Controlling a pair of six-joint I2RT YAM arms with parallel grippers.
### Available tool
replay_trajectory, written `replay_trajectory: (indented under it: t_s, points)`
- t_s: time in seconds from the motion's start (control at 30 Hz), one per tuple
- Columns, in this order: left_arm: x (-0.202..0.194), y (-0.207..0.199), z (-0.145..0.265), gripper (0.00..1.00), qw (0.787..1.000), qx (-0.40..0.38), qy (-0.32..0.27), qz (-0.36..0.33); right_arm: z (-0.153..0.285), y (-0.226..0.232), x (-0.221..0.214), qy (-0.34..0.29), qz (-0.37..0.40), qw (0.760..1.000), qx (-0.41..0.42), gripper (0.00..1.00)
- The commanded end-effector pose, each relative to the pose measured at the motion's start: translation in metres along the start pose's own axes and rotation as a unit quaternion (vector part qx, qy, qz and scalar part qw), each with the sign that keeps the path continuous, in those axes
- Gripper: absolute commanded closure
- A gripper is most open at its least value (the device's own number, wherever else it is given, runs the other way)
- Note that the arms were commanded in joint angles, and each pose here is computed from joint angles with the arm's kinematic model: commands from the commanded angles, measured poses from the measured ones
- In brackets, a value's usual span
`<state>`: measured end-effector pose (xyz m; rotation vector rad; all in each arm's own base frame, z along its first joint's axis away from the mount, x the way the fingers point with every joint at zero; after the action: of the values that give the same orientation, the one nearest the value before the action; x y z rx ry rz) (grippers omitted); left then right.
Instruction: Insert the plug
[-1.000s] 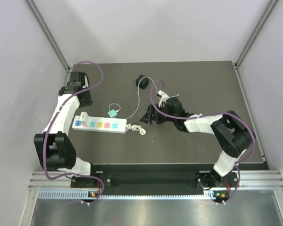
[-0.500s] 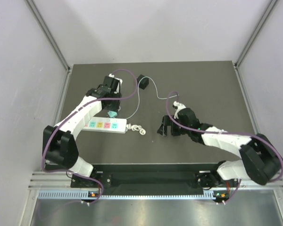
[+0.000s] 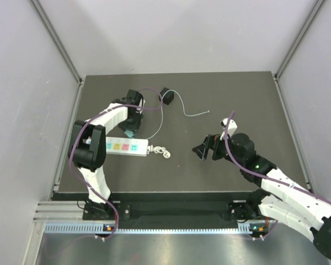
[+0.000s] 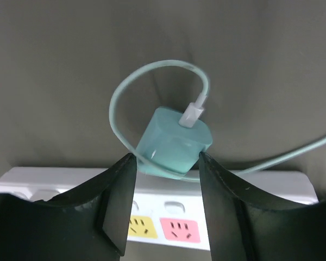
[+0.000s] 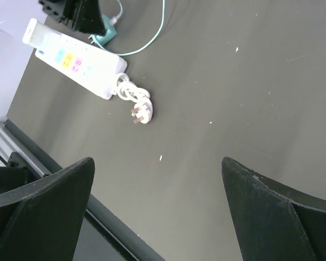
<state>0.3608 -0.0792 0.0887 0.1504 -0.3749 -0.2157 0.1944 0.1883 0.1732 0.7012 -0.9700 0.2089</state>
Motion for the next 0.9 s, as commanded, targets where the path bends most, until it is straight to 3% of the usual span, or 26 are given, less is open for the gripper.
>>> replay_trajectory:
  t_s: [0.0, 0.33, 0.67, 0.8, 0.83, 0.87]
  points:
    - [0.007, 0.004, -0.003, 0.45, 1.0, -0.008, 0.008, 0.001, 0.008, 0.004, 0.01, -0.016, 0.016, 1.0, 0.007, 0.0]
    - [0.016, 0.001, -0.03, 0.48, 0.999, -0.023, 0.02, 0.019, 0.015, 0.007, 0.01, -0.014, 0.022, 1.0, 0.014, 0.0]
    - [0.028, -0.03, -0.031, 0.5, 0.991, -0.123, 0.009, 0.059, 0.022, 0.001, 0.004, -0.016, 0.02, 1.0, 0.0, 0.0]
    - [0.039, -0.051, -0.015, 0.64, 0.978, -0.196, -0.006, 0.067, 0.022, 0.001, 0.005, -0.023, 0.012, 1.0, 0.002, 0.0]
    - [0.043, -0.054, -0.006, 0.74, 0.976, -0.205, -0.019, 0.068, 0.022, 0.001, 0.004, -0.022, 0.01, 1.0, 0.002, 0.0]
    - [0.046, -0.06, 0.0, 0.75, 0.973, -0.22, -0.025, 0.068, 0.02, 0.001, 0.003, -0.021, 0.009, 1.0, 0.002, 0.0]
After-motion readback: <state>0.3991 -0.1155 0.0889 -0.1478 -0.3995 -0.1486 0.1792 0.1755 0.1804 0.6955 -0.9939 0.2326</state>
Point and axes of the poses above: each gripper's point midway between its finger pads, its own z axis back along the fingers, its own y axis along the line the jaws close on, x = y × z, the point moved 4 cm from there along z, back along the fingers, and after that the axes turned 4 degrees about z, right-handed, at the moved point
